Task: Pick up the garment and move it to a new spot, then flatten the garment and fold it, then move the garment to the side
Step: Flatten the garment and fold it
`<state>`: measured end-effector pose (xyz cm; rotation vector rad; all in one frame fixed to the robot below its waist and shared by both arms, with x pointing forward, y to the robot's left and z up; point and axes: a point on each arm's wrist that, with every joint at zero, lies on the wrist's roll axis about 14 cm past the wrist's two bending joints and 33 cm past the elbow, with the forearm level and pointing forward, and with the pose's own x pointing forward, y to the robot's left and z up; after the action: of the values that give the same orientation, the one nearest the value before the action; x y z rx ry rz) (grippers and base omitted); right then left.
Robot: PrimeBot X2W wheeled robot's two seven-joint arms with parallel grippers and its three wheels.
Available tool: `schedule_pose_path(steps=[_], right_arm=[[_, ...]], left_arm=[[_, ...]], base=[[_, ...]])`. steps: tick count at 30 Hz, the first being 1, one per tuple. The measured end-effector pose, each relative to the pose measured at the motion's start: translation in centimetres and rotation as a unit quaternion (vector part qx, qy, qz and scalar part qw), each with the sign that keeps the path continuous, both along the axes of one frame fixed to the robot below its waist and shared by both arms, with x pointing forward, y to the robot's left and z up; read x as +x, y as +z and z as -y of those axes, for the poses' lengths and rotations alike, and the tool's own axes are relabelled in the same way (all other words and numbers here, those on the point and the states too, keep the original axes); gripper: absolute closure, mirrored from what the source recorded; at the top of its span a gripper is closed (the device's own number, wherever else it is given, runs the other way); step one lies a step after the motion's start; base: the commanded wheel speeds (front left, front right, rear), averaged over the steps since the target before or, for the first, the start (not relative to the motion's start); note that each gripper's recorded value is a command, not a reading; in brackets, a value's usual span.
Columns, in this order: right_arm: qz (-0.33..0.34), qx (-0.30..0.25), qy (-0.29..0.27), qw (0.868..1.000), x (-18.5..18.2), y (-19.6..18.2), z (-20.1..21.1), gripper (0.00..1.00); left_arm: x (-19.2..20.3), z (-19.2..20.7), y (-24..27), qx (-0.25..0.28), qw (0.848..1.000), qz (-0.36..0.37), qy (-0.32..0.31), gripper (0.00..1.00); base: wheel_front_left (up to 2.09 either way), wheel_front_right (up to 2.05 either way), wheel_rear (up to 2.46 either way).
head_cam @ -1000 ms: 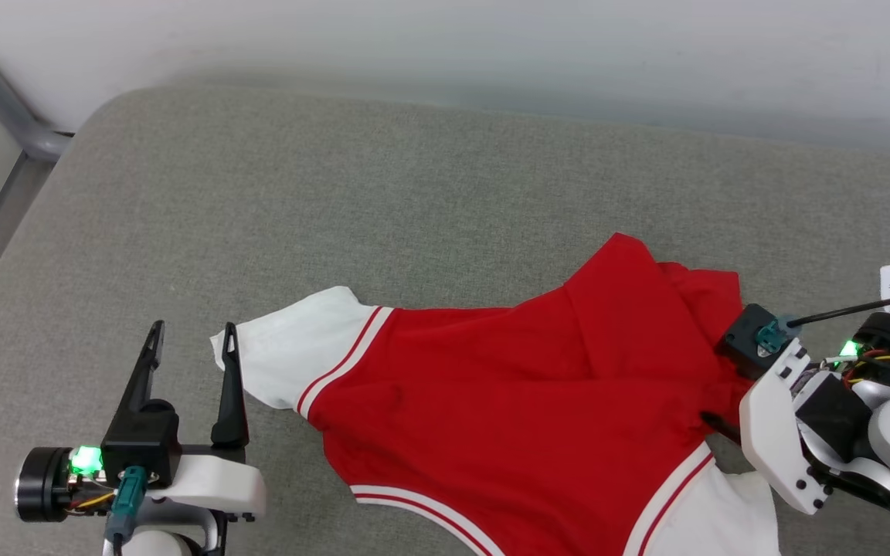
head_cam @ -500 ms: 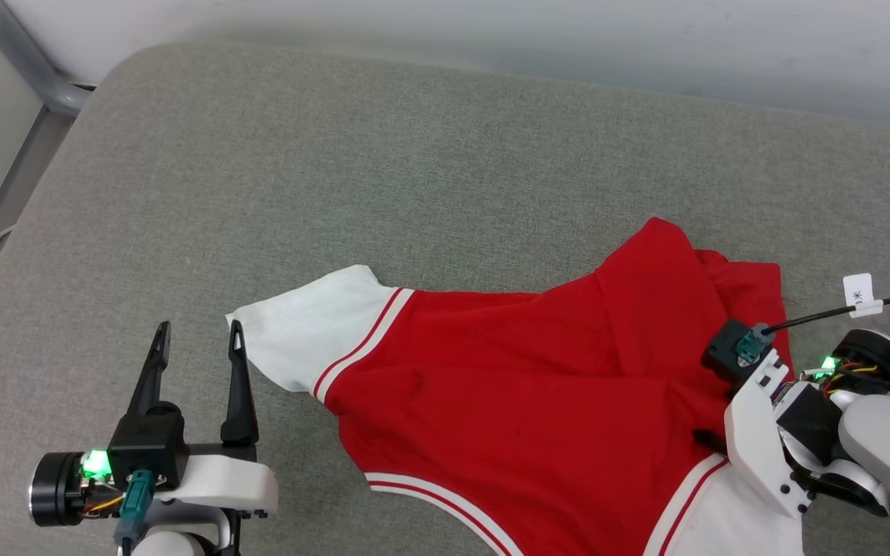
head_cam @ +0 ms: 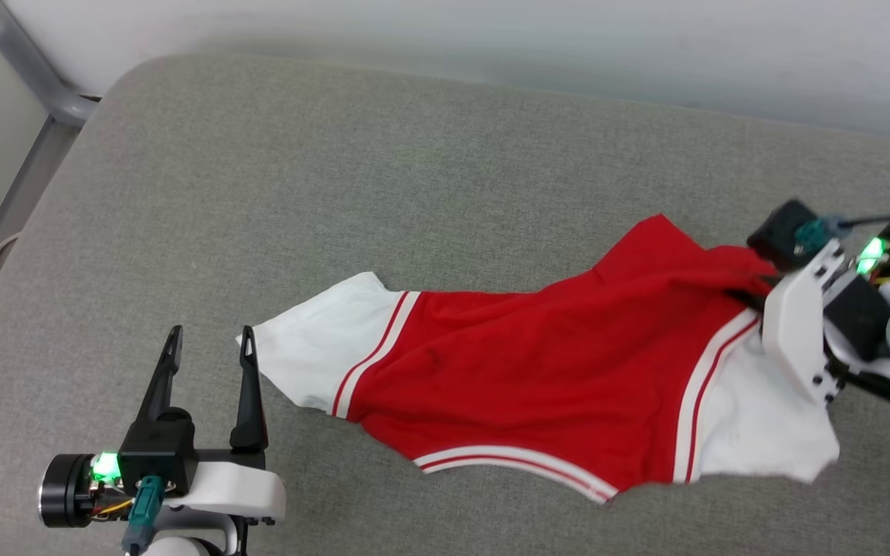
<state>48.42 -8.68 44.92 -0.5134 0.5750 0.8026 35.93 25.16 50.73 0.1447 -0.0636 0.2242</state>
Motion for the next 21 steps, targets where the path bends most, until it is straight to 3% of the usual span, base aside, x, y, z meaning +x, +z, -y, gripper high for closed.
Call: schedule_pose_path(steps=[8, 14, 21], right_arm=[[0.024, 0.005, 0.018, 1.000, 3.4, 1.7, -3.6, 1.00], [-0.017, -0.004, 0.038, 0.999, 3.4, -1.5, -7.3, 1.00], [-0.074, -0.050, 0.028, 0.996, 2.3, -6.6, -7.1, 1.00]], left_arm=[[0.0, -0.2, -0.9, -0.004, 1.000, -0.015, 0.006, 0.00], [0.7, -0.3, -1.5, -0.005, 1.000, -0.023, 0.007, 0.00], [1.4, -0.4, -1.9, -0.007, 1.000, -0.027, 0.007, 0.00]], base=[[0.00, 0.00, 0.00], [0.00, 0.00, 0.00], [0.00, 0.00, 0.00]])
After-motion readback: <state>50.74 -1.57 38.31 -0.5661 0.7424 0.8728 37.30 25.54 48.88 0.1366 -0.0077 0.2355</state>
